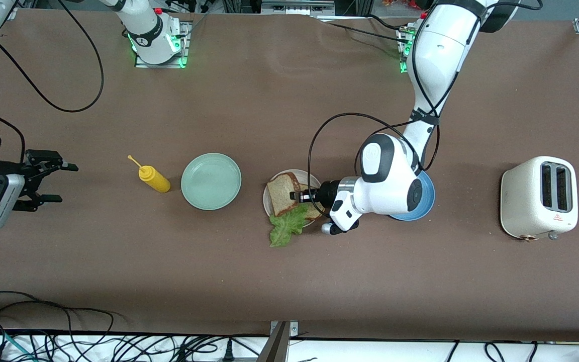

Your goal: Make sandwich on beige plate with both arms

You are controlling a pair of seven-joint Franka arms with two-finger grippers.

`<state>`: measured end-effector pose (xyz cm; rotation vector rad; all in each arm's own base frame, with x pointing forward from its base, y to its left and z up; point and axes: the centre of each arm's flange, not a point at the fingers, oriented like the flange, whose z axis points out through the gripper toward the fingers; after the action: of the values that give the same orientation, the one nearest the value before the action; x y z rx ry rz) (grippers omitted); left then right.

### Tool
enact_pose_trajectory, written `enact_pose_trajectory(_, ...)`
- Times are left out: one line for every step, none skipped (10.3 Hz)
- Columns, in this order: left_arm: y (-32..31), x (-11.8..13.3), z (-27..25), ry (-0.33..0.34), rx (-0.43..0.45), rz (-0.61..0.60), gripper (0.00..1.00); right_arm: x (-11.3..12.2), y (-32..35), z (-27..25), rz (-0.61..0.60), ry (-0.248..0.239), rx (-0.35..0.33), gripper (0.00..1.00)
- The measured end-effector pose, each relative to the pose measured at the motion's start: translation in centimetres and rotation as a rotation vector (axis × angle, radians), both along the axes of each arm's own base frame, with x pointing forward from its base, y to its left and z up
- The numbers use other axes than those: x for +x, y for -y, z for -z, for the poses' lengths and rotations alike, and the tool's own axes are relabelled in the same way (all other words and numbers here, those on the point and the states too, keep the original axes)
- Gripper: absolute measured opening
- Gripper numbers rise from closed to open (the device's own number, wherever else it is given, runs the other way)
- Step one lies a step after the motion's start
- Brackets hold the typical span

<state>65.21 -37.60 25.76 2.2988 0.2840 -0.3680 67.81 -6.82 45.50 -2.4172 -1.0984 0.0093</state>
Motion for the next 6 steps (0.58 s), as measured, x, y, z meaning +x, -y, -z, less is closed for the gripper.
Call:
enact_pose_trajectory(-0.1,0.0,0.3,-0.002,0.003,-0.002,0.1,0.0,0.2,0.0,0.007,-0.004,-0.008,1.0)
enact_pose_trajectory(-0.3,0.1,0.8,0.001,0.008,-0.001,0.12,-0.2,0.7,0.0,0.012,-0.01,-0.028,1.0)
enact_pose_trajectory(-0.6,0.2,1.3,0.017,0.008,0.012,0.18,-0.3,1.1,0.0,0.012,-0.016,-0.045,1.0)
enact_pose_trajectory(-1.0,0.4,1.7,0.035,0.008,0.028,0.32,-0.3,1.2,0.0,0.013,-0.018,-0.054,1.0)
enact_pose_trajectory(-1.4,0.5,2.1,0.046,0.009,0.035,0.45,-0.4,1.4,0.0,0.015,-0.022,-0.064,1.0)
enact_pose_trajectory(-1.7,0.7,2.3,0.053,0.01,0.037,0.59,-0.4,1.6,-0.2,0.02,-0.023,-0.078,1.0)
